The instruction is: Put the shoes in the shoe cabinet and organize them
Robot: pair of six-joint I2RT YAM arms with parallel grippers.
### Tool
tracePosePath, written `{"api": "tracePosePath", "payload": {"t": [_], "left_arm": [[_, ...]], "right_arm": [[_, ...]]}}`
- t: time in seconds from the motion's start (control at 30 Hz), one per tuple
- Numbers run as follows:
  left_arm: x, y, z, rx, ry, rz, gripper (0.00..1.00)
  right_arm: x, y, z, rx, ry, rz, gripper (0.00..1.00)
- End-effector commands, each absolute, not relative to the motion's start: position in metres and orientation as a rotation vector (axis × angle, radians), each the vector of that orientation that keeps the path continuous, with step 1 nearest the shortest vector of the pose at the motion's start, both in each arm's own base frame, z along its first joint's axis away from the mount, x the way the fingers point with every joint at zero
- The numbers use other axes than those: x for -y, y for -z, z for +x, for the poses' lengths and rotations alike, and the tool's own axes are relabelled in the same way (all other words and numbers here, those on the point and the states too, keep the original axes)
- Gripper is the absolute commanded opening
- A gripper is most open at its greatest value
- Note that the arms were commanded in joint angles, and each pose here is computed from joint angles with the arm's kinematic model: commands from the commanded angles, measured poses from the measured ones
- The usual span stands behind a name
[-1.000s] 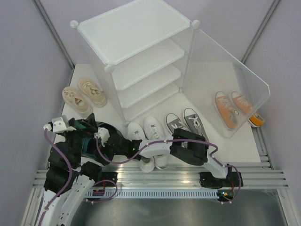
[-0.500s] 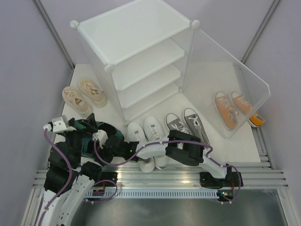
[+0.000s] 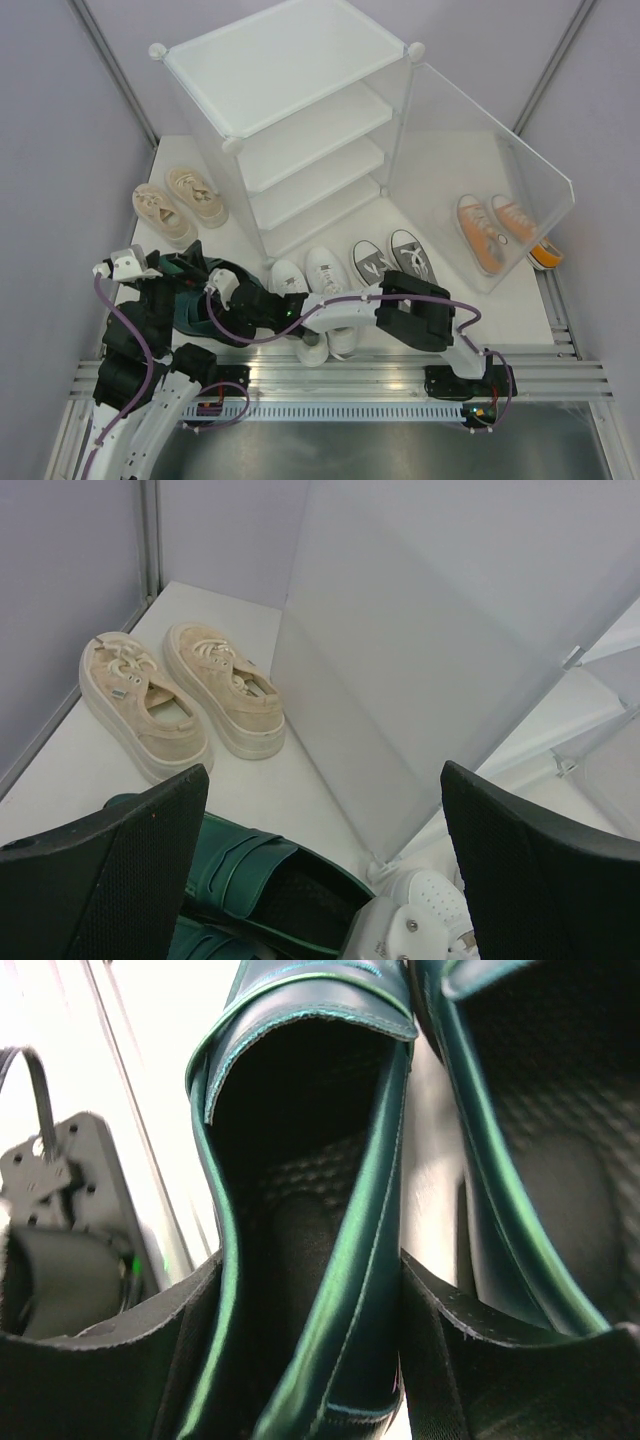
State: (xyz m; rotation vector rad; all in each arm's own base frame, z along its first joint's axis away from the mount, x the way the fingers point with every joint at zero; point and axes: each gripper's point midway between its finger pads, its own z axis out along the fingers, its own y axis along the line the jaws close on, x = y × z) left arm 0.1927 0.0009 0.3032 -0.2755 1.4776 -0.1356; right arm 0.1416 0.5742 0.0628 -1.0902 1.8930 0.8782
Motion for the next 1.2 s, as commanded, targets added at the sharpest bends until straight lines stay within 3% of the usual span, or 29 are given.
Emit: {"api": "tracePosePath", "payload": {"t": [0.0, 0.53, 1.17], "left_arm": [[0.0, -0.306, 0.194, -1.465, 0.149, -0.287, 1.0], [-0.003, -0.305, 0.194, -1.466, 0.135, -0.298, 1.0], [0.001, -0.303, 0.196, -1.482, 0.14, -0.277, 1.0]], "right_arm": [[-0.559, -0.127, 0.149, -1.858, -0.882, -1.023, 0.01], [-0.482, -0.19, 0.127, -1.908, -0.934, -0.945, 0.01], [-0.334, -0.254, 0.125, -1.898, -0.866, -0.677, 0.01]]}}
